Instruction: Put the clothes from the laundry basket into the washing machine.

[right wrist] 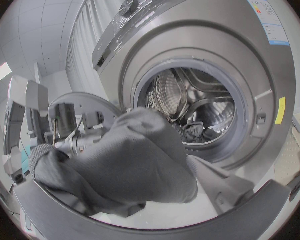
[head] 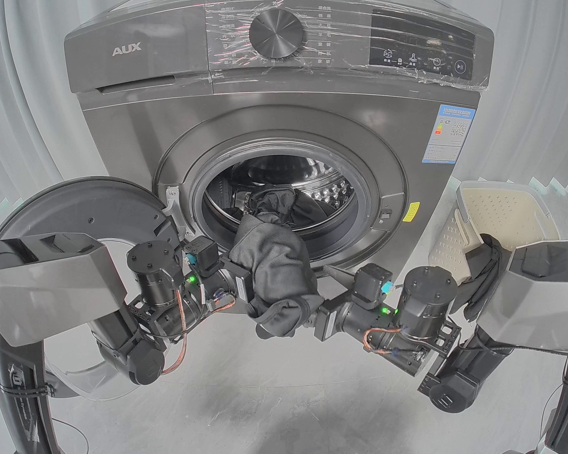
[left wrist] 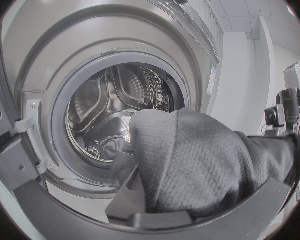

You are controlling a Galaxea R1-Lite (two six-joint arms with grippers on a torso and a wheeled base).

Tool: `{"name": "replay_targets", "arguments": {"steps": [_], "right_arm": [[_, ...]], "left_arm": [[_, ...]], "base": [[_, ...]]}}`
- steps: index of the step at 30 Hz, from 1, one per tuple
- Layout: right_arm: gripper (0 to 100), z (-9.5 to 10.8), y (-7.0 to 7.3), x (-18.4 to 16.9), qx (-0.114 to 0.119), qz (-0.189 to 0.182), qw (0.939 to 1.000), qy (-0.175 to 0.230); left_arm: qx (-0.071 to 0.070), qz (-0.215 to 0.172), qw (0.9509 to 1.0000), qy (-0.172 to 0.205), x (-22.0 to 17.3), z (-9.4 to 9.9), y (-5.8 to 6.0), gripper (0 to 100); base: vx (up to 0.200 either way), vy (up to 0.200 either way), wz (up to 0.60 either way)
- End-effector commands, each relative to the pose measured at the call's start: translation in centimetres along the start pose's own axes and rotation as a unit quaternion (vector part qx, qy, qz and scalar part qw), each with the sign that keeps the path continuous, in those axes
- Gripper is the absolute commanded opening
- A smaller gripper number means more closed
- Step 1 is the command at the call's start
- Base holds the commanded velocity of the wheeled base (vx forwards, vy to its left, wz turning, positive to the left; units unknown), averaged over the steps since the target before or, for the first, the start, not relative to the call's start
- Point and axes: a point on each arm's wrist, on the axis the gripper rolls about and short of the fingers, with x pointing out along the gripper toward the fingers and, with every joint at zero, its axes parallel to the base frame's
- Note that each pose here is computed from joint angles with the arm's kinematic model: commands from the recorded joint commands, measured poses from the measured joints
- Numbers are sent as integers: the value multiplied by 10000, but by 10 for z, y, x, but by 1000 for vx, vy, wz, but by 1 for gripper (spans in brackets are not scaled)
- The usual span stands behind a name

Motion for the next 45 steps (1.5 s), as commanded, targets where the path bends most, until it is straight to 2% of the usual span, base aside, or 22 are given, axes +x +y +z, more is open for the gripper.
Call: {"name": "replay_targets", "arguments": {"steps": [1,6,10,15,16,17,19,23,25,28,30,32,35,38,40,45], "right_arm": [[100,-25,-4,-31,-155,-65,9969,775],[100,-52,-9,-66,-222,-104,9860,1652],[100,-56,-10,-72,-209,-88,9831,1814],[100,-50,-13,-66,-165,-247,9871,1572],[100,-42,-16,-61,-160,-400,9910,1269],[100,-38,-19,-57,-154,-553,9918,1140],[100,-26,-25,-54,-139,-788,9930,870],[100,-19,-33,-57,-84,-1029,9919,741],[100,-17,-37,-58,13,-1237,9900,684],[100,-10,-38,-59,203,-1538,9867,484],[100,-6,-41,-61,214,-1644,9852,426],[100,-1,-40,-61,222,-1628,9859,328],[100,0,-40,-62,255,-1612,9861,311],[100,-3,-40,-62,281,-1615,9858,367],[100,-8,-41,-61,289,-1630,9852,448],[100,-11,-40,-60,291,-1617,9851,503]], "left_arm": [[-5,-17,10000,-2,-16,13,-3,0],[13,-29,9999,-153,-32,32,-5,0],[30,-62,9997,-220,-45,43,-9,0],[-27,-197,9998,-96,-68,48,-20,0],[-113,-295,9995,-53,-78,50,-25,0],[-157,-350,9992,-80,-85,54,-29,0],[-205,-400,9989,-137,-96,61,-33,0],[-226,-505,9984,-95,-112,64,-40,0],[-175,-455,9988,-24,-114,61,-41,0],[-190,-379,9991,-34,-114,61,-40,0],[-183,-348,9992,-21,-115,61,-39,0],[-145,-262,9996,-2,-112,59,-36,0],[-194,-138,9997,40,-113,57,-34,0],[-156,236,9994,193,-113,50,-22,0],[-155,370,9988,272,-115,46,-21,0],[-208,353,9984,401,-118,41,-21,0]], "base": [[0,0,0],[0,0,0],[0,0,0],[0,0,0],[0,0,0],[0,0,0],[0,0,0],[0,0,0],[0,0,0],[0,0,0],[0,0,0],[0,0,0],[0,0,0],[0,0,0],[0,0,0],[0,0,0]]}}
